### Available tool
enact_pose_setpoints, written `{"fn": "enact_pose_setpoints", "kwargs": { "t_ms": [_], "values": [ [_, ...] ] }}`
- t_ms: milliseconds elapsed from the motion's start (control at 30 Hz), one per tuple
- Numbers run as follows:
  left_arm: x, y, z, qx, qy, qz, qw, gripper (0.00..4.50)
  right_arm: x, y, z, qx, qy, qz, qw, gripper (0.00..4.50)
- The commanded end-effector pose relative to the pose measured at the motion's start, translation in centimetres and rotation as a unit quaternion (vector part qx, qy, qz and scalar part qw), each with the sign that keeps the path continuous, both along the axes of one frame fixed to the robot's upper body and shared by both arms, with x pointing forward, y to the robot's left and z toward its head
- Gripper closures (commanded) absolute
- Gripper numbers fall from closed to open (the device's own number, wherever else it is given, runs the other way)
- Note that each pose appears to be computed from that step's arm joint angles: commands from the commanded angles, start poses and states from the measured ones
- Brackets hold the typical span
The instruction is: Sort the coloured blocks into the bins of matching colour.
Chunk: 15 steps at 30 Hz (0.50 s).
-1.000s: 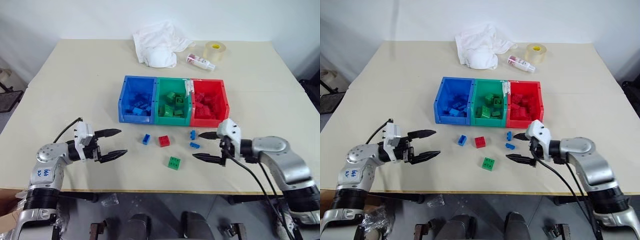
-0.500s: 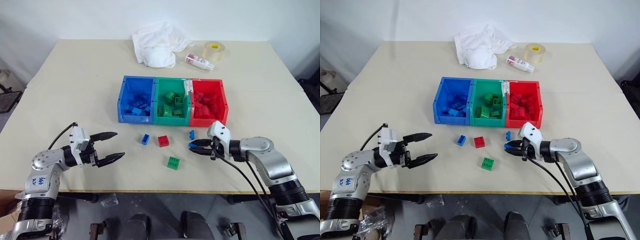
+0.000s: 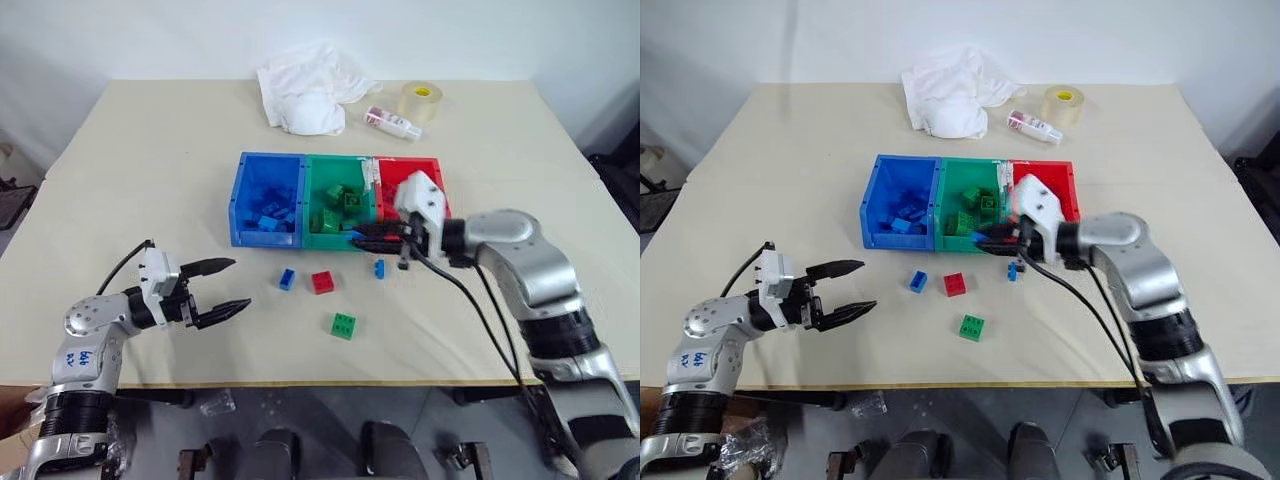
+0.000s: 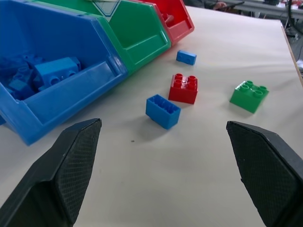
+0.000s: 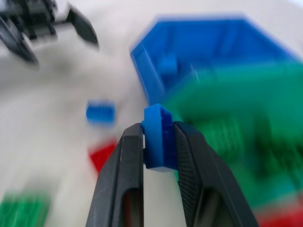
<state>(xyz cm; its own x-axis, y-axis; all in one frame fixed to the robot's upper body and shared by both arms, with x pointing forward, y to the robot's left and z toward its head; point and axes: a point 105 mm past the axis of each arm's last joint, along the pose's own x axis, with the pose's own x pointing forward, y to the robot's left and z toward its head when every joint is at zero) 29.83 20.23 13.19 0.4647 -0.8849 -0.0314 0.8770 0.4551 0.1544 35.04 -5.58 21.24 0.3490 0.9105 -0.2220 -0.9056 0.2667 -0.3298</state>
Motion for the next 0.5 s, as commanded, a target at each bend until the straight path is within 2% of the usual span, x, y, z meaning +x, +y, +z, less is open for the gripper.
{"fn": "enact_pose_setpoints", "kwargs": {
  "t_ms": [33,233,333,500],
  "values": [
    [0.1,-0.1,0.5,-0.002,-0.017,-0.002,1.000,0.00,2.0,1.9,0.6,-0.007,-0.035,-0.013,0.999,3.96],
    [0.1,-0.6,0.5,-0.008,-0.022,-0.004,1.000,0.00,4.2,8.3,2.0,0.026,-0.064,-0.002,0.998,3.96],
    [0.1,-0.6,0.6,-0.009,-0.024,-0.003,1.000,0.00,5.5,9.8,2.8,0.045,-0.074,-0.031,0.996,2.96],
    [0.1,-0.5,0.7,-0.009,-0.028,0.002,1.000,0.00,5.9,10.3,3.4,0.056,-0.084,-0.031,0.994,1.20]
  ]
}}
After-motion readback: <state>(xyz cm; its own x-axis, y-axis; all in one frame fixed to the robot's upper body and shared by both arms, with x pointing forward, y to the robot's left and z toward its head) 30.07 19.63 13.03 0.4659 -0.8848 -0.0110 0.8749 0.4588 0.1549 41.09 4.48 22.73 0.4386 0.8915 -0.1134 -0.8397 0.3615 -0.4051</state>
